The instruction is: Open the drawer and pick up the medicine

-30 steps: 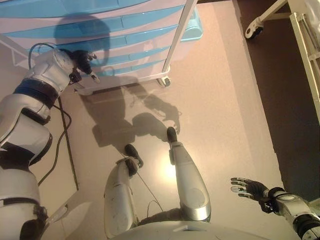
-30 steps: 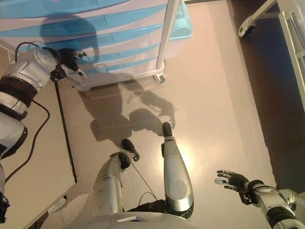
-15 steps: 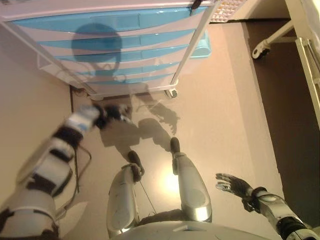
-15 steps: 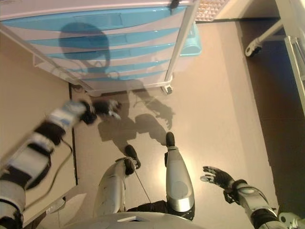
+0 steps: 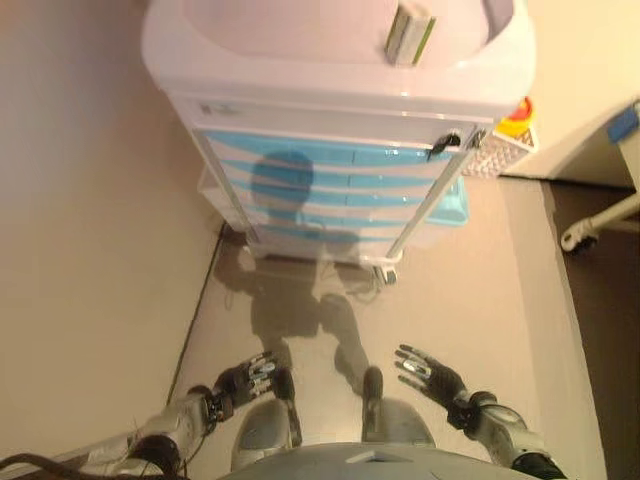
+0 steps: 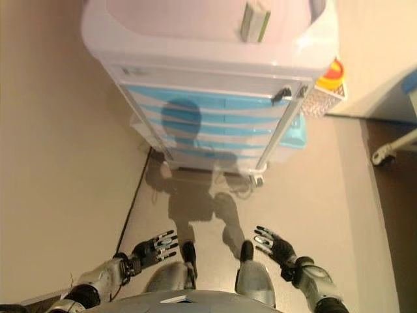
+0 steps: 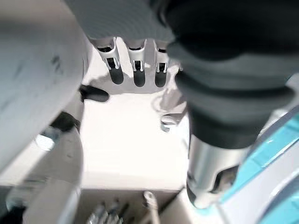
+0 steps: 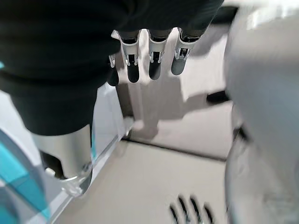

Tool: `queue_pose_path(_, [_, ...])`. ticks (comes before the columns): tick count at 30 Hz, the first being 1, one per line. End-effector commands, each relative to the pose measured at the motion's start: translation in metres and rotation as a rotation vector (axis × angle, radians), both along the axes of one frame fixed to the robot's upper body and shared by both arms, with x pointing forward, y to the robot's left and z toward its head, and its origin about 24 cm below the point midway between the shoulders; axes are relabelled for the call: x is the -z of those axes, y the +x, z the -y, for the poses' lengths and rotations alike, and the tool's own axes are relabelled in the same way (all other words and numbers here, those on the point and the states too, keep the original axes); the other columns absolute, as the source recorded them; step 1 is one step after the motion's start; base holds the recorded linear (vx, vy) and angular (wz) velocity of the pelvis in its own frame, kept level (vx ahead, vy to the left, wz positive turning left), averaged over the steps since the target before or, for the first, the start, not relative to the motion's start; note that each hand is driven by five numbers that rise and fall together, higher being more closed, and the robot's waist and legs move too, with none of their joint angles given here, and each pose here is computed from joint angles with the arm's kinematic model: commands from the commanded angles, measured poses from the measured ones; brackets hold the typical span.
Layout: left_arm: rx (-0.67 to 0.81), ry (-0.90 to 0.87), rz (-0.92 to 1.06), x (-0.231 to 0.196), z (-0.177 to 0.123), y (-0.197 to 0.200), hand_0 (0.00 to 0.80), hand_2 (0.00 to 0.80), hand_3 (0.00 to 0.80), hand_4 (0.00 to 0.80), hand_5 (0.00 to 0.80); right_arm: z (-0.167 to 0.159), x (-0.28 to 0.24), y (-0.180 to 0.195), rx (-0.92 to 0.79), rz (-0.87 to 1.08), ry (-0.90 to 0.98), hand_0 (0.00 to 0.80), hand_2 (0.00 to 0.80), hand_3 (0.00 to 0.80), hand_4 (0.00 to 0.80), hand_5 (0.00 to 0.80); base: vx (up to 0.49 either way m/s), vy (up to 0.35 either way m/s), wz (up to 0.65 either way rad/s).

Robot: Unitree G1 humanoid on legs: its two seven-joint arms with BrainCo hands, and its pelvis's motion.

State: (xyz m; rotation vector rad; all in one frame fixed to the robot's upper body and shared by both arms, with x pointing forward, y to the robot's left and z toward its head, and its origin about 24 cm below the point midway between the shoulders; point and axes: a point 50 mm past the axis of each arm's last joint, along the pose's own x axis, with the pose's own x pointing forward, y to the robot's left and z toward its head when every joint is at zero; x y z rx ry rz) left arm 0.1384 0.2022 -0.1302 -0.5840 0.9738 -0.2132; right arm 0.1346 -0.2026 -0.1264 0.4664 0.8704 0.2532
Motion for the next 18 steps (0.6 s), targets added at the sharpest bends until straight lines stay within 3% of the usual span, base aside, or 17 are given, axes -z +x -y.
queue_pose_path(1, [-0.08, -0.084, 0.024, 0.003, 0.007, -0.003, 0.0, 0.0, 0.0, 0.0, 0.0, -0.007, 0.003, -0.008, 0.041, 0.002, 0.079, 0.0, 0.0, 0.0, 0.0, 0.0, 0.049, 0.046, 0.09])
queue_pose_path(8, [-0.214, -0.21, 0.061, 0.006, 0.022, -0.012, 0.0, 0.0, 0.0, 0.0, 0.0, -0.021, 0.011, -0.019, 0.257, -0.009, 0.274, 0.0, 0.0, 0.0, 0.0, 0.0, -0.018, 0.044, 0.11])
queue_pose_path(14, [-0.325, -0.259, 0.049, 0.008, 0.028, -0.009, 0.0, 0.0, 0.0, 0.0, 0.0, -0.025, 0.017, -0.026, 0.294, -0.029, 0.315, 0.0, 0.0, 0.0, 0.0, 0.0, -0.037, 0.015, 0.13])
queue_pose_path(18, [-0.326, -0.257, 0.033, 0.01, 0.032, -0.01, 0.0, 0.0, 0.0, 0.0, 0.0, -0.027, 0.019, -0.027, 0.303, -0.038, 0.333, 0.0, 0.0, 0.0, 0.0, 0.0, -0.011, 0.005, 0.14])
